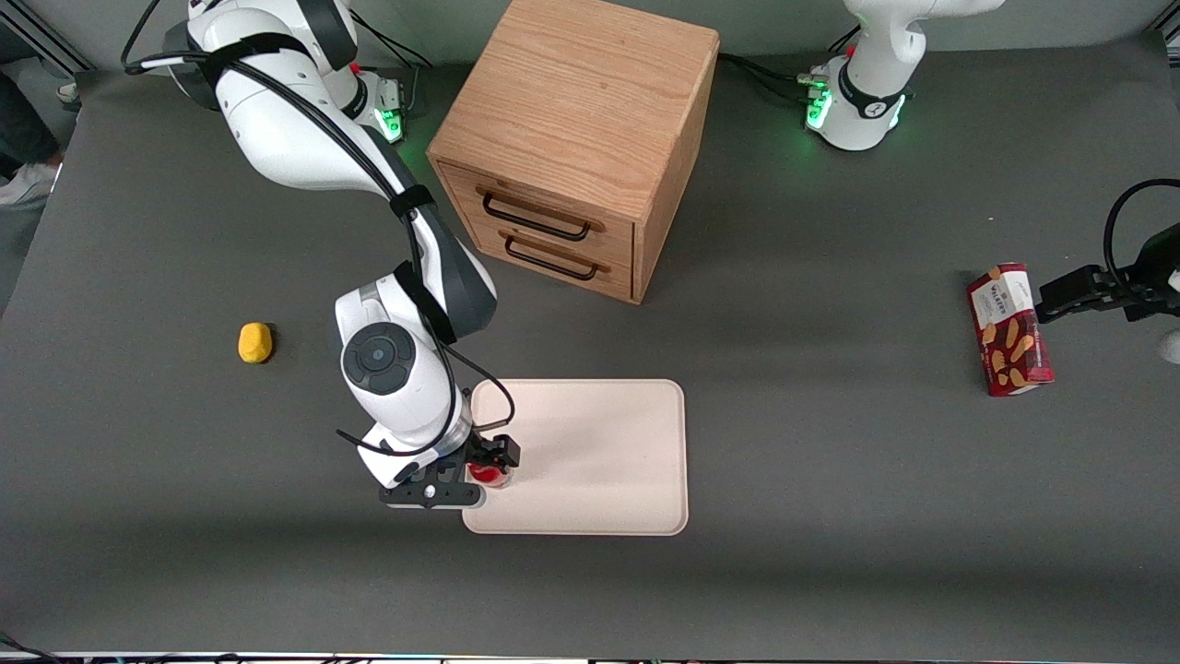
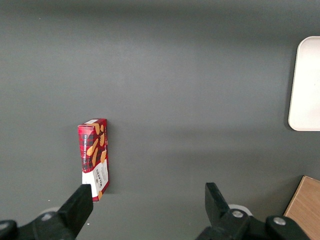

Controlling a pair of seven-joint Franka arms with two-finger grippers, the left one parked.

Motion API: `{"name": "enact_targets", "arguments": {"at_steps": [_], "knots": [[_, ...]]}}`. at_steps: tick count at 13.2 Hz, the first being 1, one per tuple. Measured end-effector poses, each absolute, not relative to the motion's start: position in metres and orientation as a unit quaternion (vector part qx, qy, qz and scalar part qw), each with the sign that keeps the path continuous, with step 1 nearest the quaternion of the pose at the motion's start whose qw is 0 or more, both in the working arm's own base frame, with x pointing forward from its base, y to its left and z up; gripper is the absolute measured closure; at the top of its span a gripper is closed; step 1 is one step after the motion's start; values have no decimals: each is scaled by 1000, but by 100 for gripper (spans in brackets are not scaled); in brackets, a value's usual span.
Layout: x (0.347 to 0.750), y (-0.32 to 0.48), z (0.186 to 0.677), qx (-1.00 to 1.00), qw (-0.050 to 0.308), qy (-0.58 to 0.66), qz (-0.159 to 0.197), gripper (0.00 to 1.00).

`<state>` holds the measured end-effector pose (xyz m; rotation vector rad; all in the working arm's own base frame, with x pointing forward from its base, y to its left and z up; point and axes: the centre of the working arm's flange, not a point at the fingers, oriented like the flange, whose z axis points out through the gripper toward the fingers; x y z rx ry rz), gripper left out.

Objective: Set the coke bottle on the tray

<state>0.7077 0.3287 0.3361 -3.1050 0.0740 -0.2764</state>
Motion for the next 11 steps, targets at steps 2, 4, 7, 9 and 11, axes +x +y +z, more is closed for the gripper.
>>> {"name": "enact_targets", "arguments": {"at_steps": [2, 4, 7, 9, 11], "knots": [[708, 329, 341, -995, 13, 24, -92, 0], [704, 324, 356, -997, 4, 26, -78, 0], [683, 308, 422, -999, -19, 34, -38, 0], [663, 293, 478, -999, -27, 41, -21, 0], [645, 272, 528, -998, -29, 51, -15, 0]]}}
